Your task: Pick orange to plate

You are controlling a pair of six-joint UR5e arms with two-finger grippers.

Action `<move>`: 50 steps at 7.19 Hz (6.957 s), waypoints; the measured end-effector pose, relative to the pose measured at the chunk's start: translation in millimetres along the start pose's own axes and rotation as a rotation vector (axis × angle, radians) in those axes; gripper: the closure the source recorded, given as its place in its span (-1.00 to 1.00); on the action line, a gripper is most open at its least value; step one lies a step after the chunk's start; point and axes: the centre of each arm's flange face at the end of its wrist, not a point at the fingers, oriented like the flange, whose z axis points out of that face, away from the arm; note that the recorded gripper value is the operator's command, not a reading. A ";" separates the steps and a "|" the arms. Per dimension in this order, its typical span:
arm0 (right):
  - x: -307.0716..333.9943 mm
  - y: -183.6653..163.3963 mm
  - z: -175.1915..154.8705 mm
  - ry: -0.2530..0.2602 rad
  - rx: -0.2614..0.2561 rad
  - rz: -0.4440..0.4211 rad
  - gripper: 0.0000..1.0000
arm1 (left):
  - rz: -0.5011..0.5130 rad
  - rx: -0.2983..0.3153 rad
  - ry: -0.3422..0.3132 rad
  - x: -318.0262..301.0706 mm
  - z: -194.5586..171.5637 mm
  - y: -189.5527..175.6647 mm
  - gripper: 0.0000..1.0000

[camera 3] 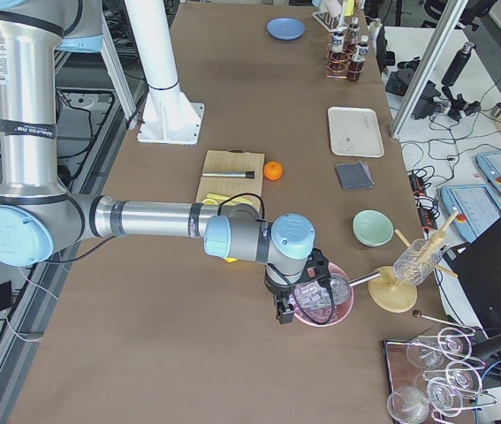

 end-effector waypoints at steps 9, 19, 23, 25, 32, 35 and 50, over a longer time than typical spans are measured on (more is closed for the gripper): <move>3.1 14.3 8.8 -0.009 -0.016 0.009 -1.00 | -0.006 0.004 0.051 -0.1 9.4 14.2 -0.94; 1.2 16.5 7.8 -0.007 -0.014 0.006 -1.00 | -0.039 0.012 0.138 -4.0 19.6 17.6 -0.93; 1.7 20.1 10.6 -0.016 -0.017 0.012 -1.00 | -0.005 0.017 0.084 -78.1 97.4 -14.8 -0.93; 1.6 20.5 10.7 -0.018 -0.016 0.013 -1.00 | 0.011 -0.021 0.050 -82.3 124.6 -29.0 -0.82; -3.8 18.9 9.5 -0.060 0.002 0.007 -1.00 | 0.008 -0.156 0.062 -70.2 193.2 -56.2 -0.68; -8.5 18.8 4.6 -0.058 0.011 -0.002 -1.00 | 0.002 -0.182 0.059 -68.8 204.8 -53.5 -0.24; -86.4 -38.4 -25.8 -0.114 0.069 0.014 -1.00 | -0.280 -0.021 0.330 303.6 61.5 -154.5 1.00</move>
